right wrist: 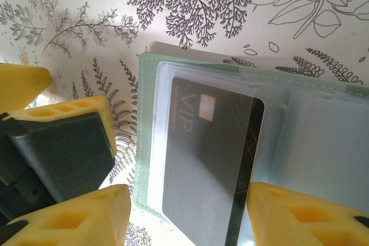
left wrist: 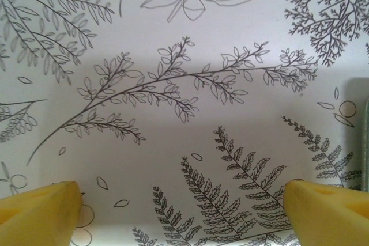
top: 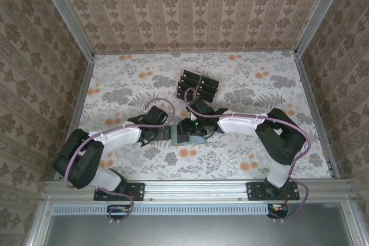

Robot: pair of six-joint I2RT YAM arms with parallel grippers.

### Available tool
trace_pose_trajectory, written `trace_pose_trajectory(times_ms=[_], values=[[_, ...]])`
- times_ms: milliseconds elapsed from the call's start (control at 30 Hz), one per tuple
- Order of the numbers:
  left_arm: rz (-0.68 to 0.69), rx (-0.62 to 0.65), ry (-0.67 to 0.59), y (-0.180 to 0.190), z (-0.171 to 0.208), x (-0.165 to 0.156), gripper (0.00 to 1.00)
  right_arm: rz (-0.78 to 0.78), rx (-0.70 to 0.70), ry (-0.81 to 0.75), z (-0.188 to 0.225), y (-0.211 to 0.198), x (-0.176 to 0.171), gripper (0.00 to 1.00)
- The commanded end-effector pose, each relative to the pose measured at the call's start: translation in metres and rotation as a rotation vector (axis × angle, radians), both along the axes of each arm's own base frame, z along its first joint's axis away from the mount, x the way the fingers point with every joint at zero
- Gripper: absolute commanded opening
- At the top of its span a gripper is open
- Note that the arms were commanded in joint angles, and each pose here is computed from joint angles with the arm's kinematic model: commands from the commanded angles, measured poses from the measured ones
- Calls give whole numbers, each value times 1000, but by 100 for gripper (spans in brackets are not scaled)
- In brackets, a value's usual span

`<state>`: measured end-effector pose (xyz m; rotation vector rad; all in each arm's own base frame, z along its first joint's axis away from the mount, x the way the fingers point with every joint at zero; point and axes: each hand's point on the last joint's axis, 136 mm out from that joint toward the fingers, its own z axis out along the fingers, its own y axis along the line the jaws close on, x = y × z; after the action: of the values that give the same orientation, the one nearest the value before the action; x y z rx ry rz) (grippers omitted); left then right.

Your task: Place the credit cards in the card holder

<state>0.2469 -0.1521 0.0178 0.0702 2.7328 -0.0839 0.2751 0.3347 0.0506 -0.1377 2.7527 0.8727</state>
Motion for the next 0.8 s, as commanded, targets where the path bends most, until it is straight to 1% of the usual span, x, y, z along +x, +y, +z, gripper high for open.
trace_pose_trajectory(times_ms=[0, 533, 767], values=[[-27, 5, 39, 0, -12, -7, 99, -2, 5, 16, -2, 0, -2, 56], [-59, -10, 63, -18, -27, -13, 99, 45, 14, 46, -8, 20, -7, 56], [-49, -10, 57, -17, -26, -11, 99, 56, 8, 5, 9, 16, -6, 57]])
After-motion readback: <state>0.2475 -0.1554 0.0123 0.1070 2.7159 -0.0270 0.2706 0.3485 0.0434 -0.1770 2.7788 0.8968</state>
